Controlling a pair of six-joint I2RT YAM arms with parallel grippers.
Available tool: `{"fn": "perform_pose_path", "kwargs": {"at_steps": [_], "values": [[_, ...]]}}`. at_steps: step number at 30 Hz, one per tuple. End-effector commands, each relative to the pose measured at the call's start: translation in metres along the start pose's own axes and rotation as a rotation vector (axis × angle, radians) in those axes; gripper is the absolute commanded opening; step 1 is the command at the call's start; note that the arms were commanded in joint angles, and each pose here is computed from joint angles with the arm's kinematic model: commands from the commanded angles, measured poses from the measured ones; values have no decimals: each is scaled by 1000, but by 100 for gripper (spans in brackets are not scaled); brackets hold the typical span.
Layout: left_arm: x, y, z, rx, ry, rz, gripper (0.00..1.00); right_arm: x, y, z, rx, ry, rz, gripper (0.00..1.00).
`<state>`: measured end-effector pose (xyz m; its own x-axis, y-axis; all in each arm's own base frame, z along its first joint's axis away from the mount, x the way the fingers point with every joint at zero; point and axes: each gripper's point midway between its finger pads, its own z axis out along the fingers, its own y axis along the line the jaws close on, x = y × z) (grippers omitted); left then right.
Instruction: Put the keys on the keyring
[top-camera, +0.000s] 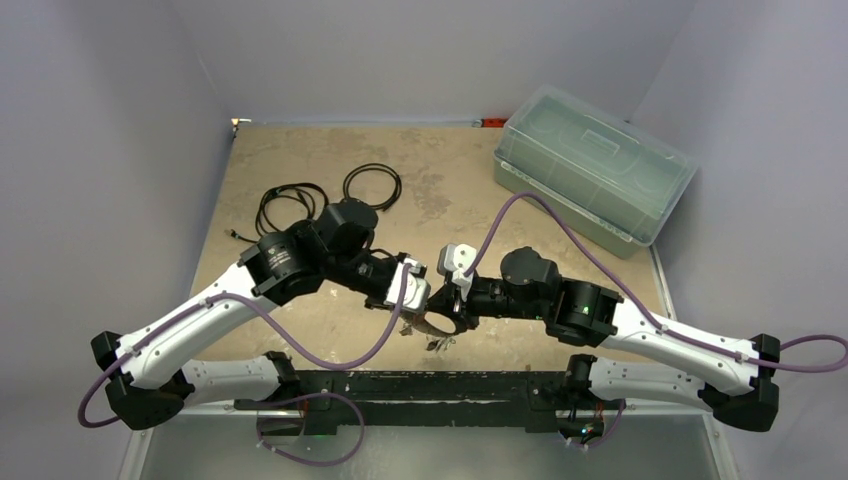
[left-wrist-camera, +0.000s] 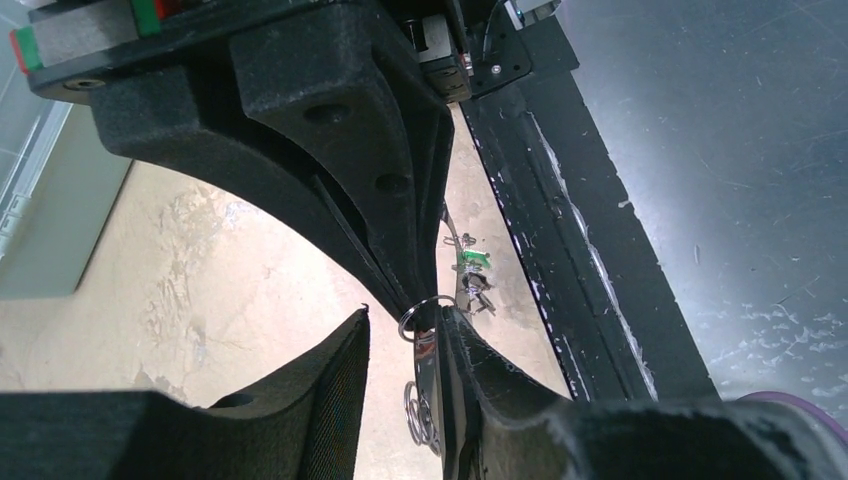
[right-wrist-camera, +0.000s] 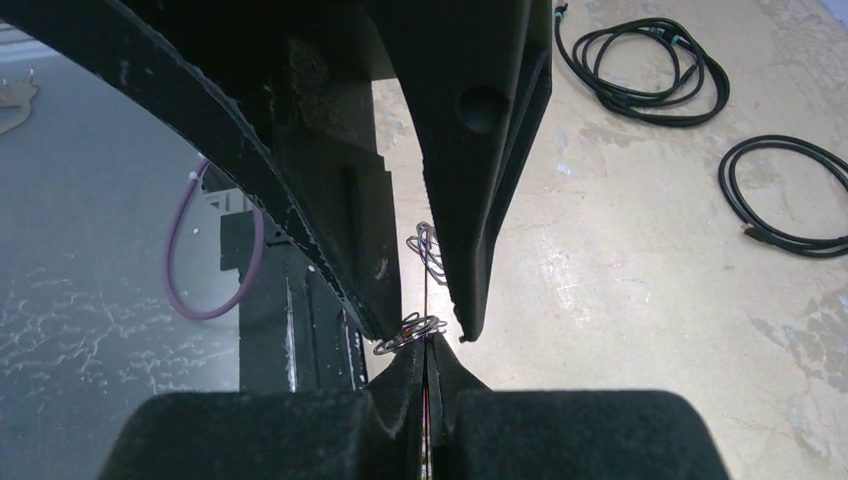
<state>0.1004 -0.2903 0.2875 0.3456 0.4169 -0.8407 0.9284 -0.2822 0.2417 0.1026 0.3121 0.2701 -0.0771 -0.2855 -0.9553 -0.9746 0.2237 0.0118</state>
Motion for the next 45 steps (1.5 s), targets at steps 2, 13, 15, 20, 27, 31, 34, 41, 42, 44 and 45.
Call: {"fn": "perform_pose_path", "kwargs": {"at_steps": [2, 13, 15, 20, 27, 31, 34, 41, 42, 44, 45], "values": [[-2, -3, 8, 42, -16, 2, 28, -40, 3, -8, -13, -112, -32, 0], [-5, -3, 9, 35, -26, 12, 0, -39, 3, -8, -13, -112, -33, 0], [-8, -4, 6, 24, -42, 18, 0, -40, 1, -10, -2, -117, -32, 0], [-22, -3, -3, -43, -125, 48, 0, -45, -2, -13, 25, -136, -29, 0], [-34, -6, -7, -84, -222, 34, 0, -52, -7, -21, 61, -171, -27, 17], [-44, -4, -14, -125, -275, 32, 0, -57, -10, -26, 79, -196, -26, 27], [-51, -4, -18, -147, -314, 25, 0, -58, -11, -28, 91, -207, -25, 30], [-53, 2, -21, -188, -324, -14, 0, -62, -17, -34, 128, -222, -21, 39], [-52, 4, -21, -198, -323, -23, 0, -63, -18, -36, 134, -226, -19, 40], [-53, 6, -22, -214, -327, -23, 0, -64, -19, -39, 146, -233, -17, 43], [-54, 9, -24, -236, -335, -27, 0, -64, -19, -40, 148, -233, -16, 43]]}}
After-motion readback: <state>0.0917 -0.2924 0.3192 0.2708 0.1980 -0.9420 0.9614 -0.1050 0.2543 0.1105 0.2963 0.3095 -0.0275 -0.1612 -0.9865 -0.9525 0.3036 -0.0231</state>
